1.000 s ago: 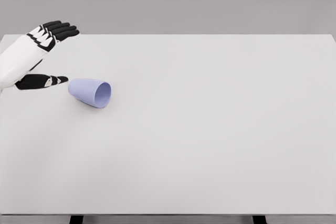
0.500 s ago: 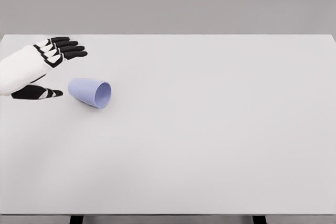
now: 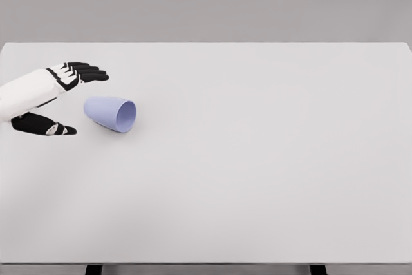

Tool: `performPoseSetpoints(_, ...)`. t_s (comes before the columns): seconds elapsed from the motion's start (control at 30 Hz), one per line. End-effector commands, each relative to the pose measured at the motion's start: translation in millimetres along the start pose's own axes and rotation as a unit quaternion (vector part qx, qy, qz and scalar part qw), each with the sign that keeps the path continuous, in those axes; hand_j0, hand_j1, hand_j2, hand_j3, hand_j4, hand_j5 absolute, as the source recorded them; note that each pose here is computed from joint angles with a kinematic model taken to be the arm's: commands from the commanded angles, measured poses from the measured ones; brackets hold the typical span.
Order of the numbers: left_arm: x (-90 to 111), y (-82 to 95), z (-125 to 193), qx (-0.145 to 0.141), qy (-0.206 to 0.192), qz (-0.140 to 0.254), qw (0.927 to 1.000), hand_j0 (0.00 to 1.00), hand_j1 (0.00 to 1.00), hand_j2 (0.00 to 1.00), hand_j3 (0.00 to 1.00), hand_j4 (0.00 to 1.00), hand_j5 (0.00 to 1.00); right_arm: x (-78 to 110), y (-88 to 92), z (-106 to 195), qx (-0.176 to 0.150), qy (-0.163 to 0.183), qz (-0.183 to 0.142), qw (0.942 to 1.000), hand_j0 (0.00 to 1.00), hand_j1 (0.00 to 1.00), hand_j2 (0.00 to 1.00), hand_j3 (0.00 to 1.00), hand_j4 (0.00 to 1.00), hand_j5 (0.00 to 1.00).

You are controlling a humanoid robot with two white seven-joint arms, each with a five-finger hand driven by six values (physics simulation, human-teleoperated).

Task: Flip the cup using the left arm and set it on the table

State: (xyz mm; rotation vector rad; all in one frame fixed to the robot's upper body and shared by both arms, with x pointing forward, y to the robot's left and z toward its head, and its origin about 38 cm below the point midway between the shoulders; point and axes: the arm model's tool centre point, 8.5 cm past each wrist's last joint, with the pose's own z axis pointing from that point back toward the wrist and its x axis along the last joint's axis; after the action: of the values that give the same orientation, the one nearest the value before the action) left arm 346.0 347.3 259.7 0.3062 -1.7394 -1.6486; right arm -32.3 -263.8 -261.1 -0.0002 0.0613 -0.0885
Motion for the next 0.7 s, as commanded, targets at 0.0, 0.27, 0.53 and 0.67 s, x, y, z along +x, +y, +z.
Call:
performPoseSetpoints(0.0,-6,-4.4,-1,-0.022,0.028,0.021,0.9991,1.0,1.0,1.0,1.0,1.0,1.0,-0.1,0.0,0,0.0,0.0,0.001,1.0,1.0,1.0,1.0,1.0,1.0,1.0)
performPoseSetpoints(0.27,-8,-17.3,-45,-0.042,0.03,0.039,0.9979,1.0,1.0,1.0,1.0,1.0,1.0,-0.1,0.0,0,0.0,0.0,0.0,1.0,1.0,1.0,1.0,1.0,1.0,1.0)
performPoseSetpoints(0.53,-18,-26.2,-55,-0.086,0.041,0.048,0.9943,1.0,1.0,1.0,1.0,1.0,1.0,-0.1,0.0,0,0.0,0.0,0.0,1.0,1.0,1.0,1.0,1.0,1.0,1.0)
performPoseSetpoints(0.67,-24,-29.3,-57,-0.101,0.047,0.051,0.9924,1.0,1.0,1.0,1.0,1.0,1.0,-0.1,0.0,0,0.0,0.0,0.001,1.0,1.0,1.0,1.0,1.0,1.0,1.0)
